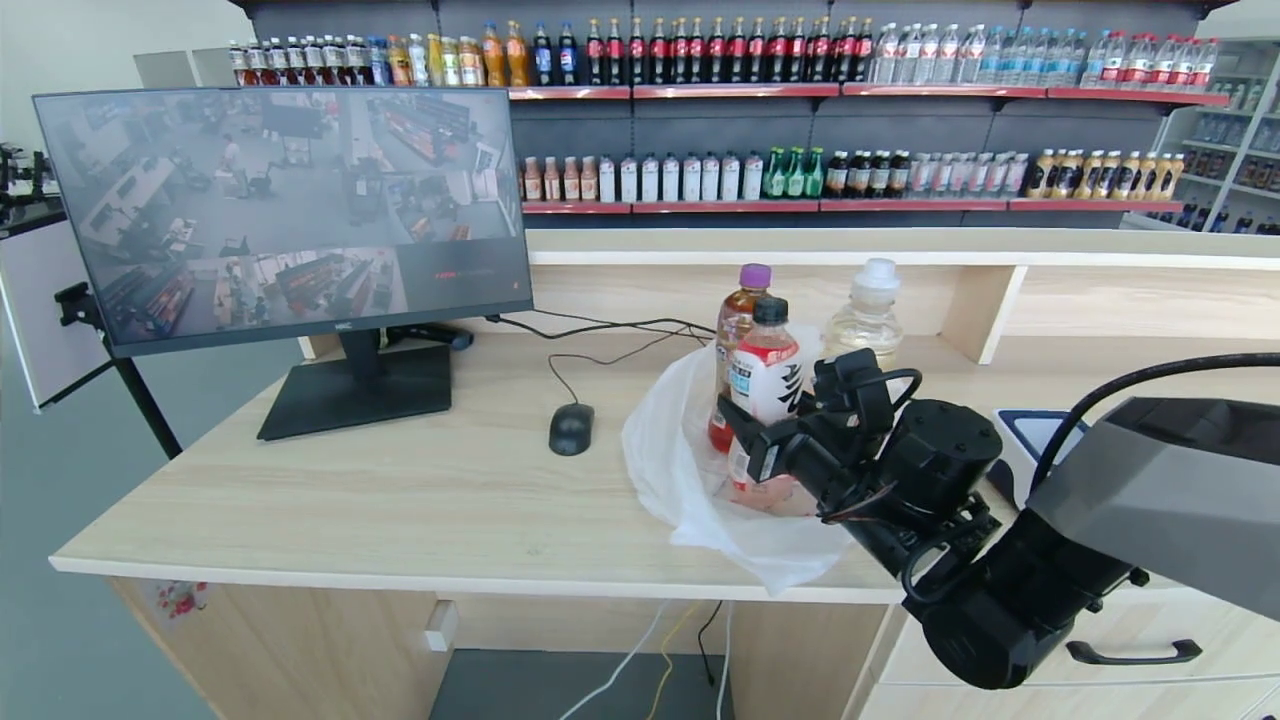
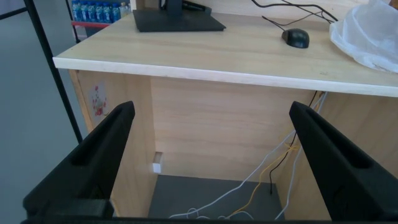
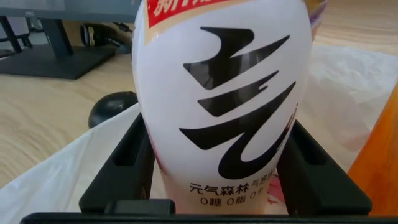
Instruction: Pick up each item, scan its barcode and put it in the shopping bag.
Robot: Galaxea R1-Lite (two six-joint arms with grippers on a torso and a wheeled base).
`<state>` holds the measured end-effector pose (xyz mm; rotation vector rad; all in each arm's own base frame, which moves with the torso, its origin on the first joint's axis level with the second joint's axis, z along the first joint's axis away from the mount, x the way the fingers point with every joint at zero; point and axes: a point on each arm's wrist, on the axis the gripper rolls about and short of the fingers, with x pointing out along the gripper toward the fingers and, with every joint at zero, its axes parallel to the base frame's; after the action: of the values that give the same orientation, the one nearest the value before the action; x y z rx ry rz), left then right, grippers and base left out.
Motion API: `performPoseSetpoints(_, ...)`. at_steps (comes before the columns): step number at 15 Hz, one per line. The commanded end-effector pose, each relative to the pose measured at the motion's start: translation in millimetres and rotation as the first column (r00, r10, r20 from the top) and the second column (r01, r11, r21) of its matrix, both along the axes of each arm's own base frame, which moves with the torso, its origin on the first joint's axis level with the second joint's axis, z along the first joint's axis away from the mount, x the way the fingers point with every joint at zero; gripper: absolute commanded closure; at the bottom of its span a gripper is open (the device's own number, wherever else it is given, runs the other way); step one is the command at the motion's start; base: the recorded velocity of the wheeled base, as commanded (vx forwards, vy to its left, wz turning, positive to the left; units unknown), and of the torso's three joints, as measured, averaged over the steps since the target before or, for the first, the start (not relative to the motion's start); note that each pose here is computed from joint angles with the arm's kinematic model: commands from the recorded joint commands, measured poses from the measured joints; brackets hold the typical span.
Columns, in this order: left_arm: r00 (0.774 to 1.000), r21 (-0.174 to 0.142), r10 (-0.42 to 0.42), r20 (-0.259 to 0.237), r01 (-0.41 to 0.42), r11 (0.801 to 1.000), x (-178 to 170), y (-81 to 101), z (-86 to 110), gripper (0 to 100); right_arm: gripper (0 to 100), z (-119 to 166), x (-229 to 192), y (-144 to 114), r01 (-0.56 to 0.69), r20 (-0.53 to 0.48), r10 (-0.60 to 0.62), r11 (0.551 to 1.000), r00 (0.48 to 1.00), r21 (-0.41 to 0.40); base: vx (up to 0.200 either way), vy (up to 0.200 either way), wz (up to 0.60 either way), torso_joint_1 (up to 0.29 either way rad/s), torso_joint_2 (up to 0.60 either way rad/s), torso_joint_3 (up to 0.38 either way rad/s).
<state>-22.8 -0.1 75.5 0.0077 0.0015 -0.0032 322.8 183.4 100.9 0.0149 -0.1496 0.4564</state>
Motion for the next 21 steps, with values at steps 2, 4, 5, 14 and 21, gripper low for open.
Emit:
performPoseSetpoints(2,1.0,0.0,0.0,0.001,0.0,1.0,-0.1,0.0,0.2,0,100,-1.9,-2.7,-1.1,-0.001,-0.011,0.001,1.0,1.0,-0.007,0.0,0.0,0.0,0.0,0.0,0.0)
performPoseSetpoints(4,1.0,0.0,0.002,0.0,-0.002,1.0,-0.1,0.0,0.1,0,100,-4.2,-2.7,-1.1,-0.001,-0.018,0.001,1.0,1.0,-0.011,0.0,0.0,0.0,0.0,0.0,0.0)
performPoseSetpoints(5,1.0,0.0,0.0,0.001,0.0,1.0,-0.1,0.0,0.2,0,100,-5.5,-3.8,-1.1,-0.002,-0.023,0.002,1.0,1.0,-0.014,0.0,0.0,0.0,0.0,0.0,0.0)
performPoseSetpoints(14,1.0,0.0,0.0,0.0,0.0,1.0,0.0,0.0,-0.2,0,100,-19.9,-3.9,4.1,-0.016,-0.06,0.014,0.999,0.998,-0.032,0.0,0.0,0.0,0.0,0.0,0.0)
performPoseSetpoints(21,1.0,0.0,0.0,0.001,0.0,1.0,-0.1,0.0,0.2,0,100,-20.7,-5.0,9.4,-0.03,-0.062,0.029,0.999,0.998,-0.024,0.0,0.0,0.0,0.0,0.0,0.0)
